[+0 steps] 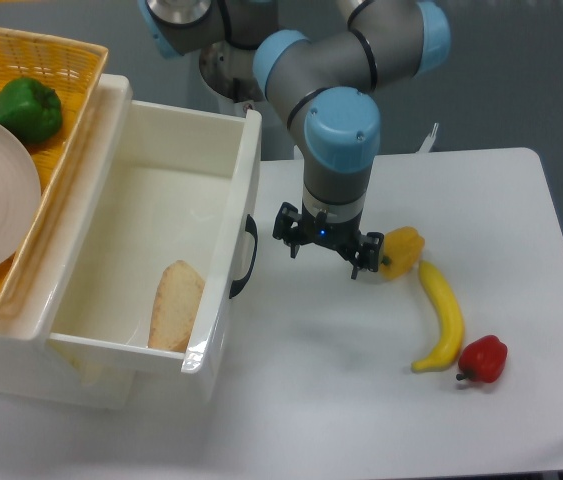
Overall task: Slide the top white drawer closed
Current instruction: 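Lower the gripper toward the table beside the open white drawer's front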
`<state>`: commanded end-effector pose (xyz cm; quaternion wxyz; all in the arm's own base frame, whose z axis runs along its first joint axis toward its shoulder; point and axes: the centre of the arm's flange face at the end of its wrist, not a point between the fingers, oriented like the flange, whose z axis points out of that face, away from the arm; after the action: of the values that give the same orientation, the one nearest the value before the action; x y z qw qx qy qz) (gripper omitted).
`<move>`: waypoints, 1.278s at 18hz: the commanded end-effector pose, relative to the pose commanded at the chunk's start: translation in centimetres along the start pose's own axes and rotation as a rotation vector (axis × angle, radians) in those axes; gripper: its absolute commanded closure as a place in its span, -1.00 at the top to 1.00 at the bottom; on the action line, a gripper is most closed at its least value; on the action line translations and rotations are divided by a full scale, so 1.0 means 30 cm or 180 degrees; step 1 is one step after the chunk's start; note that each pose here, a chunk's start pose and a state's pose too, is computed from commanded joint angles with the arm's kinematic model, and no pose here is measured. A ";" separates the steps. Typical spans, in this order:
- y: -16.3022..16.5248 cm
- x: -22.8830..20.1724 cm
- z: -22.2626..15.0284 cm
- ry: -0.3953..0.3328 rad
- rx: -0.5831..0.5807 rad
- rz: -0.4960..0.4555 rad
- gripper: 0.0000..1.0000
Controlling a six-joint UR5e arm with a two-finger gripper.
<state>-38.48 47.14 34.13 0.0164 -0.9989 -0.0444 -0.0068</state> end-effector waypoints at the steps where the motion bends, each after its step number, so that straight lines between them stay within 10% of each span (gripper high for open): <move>1: 0.001 -0.005 0.015 0.0011 -0.0024 -0.0015 1.00; 23: -0.027 -0.053 0.243 0.0669 0.0030 -0.0440 1.00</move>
<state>-40.05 48.04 26.85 0.0251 -0.9871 -0.1112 -0.1123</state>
